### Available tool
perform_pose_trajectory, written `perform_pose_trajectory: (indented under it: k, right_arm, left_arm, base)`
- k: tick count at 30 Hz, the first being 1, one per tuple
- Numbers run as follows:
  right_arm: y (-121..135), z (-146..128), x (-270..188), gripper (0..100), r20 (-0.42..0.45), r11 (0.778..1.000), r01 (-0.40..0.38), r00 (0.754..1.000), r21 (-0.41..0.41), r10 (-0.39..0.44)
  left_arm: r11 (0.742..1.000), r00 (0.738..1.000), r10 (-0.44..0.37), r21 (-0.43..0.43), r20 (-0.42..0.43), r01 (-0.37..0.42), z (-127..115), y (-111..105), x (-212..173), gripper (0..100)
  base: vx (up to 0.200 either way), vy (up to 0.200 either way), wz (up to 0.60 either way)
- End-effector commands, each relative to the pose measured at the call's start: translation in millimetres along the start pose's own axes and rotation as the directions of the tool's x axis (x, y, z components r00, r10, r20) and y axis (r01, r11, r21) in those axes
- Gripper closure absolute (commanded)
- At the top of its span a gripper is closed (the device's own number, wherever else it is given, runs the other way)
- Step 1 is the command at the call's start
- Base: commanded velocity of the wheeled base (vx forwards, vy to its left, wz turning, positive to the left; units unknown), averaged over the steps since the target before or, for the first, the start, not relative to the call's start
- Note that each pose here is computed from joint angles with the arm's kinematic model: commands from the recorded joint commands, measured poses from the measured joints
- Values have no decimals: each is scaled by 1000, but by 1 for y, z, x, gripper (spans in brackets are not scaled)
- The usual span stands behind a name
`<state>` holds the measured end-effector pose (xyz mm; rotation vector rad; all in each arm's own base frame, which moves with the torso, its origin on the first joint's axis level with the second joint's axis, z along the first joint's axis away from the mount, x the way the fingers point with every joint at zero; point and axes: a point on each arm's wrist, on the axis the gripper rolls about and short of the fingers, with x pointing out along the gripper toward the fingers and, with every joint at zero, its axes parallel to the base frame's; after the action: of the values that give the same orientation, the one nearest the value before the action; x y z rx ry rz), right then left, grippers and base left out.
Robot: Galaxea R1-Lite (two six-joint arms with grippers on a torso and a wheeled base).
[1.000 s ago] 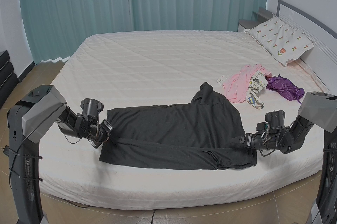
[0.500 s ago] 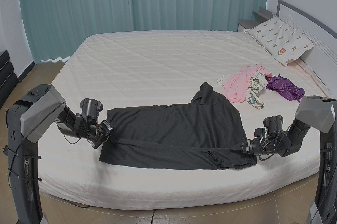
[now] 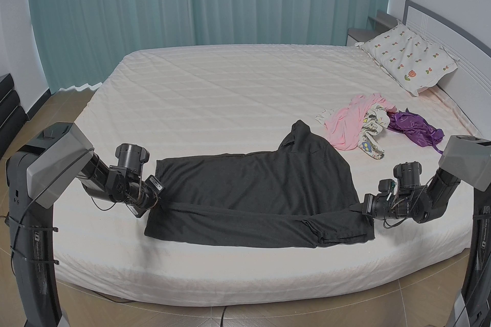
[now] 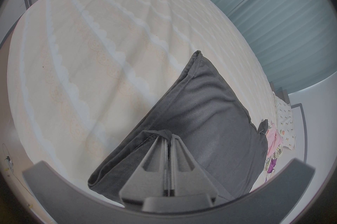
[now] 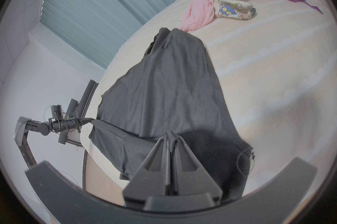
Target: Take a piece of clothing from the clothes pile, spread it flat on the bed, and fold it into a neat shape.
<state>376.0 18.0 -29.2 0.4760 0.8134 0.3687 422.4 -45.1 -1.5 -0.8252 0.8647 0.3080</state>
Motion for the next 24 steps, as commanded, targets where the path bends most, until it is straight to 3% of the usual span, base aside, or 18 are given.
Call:
perform_pose_trajectory:
  k: [1, 11, 24]
  right_arm:
    - [6, 13, -12, 100, 44, 1000, -14, 999, -6, 14]
    - [12, 31, -12, 100, 187, 998, -56, 981, -2, 55]
    - [3, 30, 18, 100, 186, 1000, -26, 982, 3, 25]
  left_arm:
    - [1000, 1000, -3, 0, 6, 3, 1, 0, -8, 100]
    - [1000, 1000, 12, -2, 3, -12, 1, 4, -7, 100]
    - [999, 998, 50, 1, 42, -50, 1, 6, 0, 100]
  base:
    - [0, 0, 0]
    - [0, 0, 0]
    - [0, 0, 0]
